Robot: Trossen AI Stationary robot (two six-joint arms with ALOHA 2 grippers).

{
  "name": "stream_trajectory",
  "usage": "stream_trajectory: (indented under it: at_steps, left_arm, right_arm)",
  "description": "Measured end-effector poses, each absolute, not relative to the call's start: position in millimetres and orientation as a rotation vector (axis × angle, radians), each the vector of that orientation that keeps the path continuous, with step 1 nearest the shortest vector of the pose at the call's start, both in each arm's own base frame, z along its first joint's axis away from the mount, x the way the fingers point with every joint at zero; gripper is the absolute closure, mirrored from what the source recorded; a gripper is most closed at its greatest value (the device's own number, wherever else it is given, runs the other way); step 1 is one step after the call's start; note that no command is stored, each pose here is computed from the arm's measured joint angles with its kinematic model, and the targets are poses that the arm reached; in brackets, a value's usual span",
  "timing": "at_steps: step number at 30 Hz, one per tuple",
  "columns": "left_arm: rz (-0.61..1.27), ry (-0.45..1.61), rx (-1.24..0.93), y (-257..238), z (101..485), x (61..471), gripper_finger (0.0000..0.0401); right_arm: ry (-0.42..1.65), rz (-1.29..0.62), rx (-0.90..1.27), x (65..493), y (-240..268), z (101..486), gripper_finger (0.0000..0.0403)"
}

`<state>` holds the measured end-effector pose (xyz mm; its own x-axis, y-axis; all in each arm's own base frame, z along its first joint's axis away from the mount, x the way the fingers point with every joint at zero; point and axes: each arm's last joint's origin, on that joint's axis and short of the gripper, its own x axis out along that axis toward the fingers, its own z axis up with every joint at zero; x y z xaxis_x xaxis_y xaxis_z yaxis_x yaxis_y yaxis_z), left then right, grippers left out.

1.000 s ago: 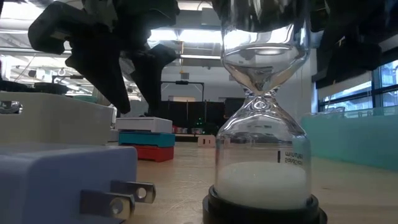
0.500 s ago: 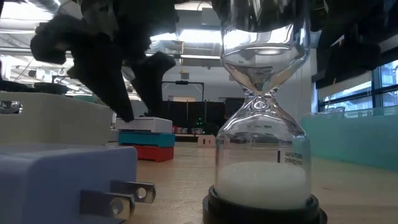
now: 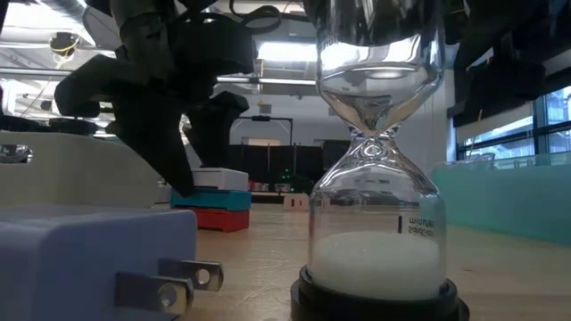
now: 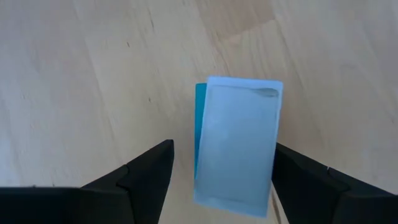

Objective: Pick & Place Office items
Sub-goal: Put the white digital timer into the transparent bin

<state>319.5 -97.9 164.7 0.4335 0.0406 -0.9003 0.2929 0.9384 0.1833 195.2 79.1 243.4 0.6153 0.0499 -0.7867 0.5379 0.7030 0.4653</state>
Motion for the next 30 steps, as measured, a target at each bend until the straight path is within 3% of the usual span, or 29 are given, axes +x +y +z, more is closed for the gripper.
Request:
stream_trajectory:
  at_steps: [8, 22, 30]
  left_arm:
    - [-0.161, 1.115, 0.334, -98.0, 165.2, 319.5, 0.0249]
    - [-0.098, 1.004, 0.323, -94.0, 194.6, 315.1, 0.0248]
    - [0.165, 0.859, 0.352, -68.7, 216.5, 322.2, 0.0247]
  right_arm:
    - [0.878, -0.315, 0.757, 195.1, 79.1, 243.4, 0.0072]
    - [0.796, -0.263, 0.804, 202.4, 81.3, 249.7, 0.0072]
    - [0.462, -0.420, 0.842, 219.8, 62.7, 264.1, 0.0072]
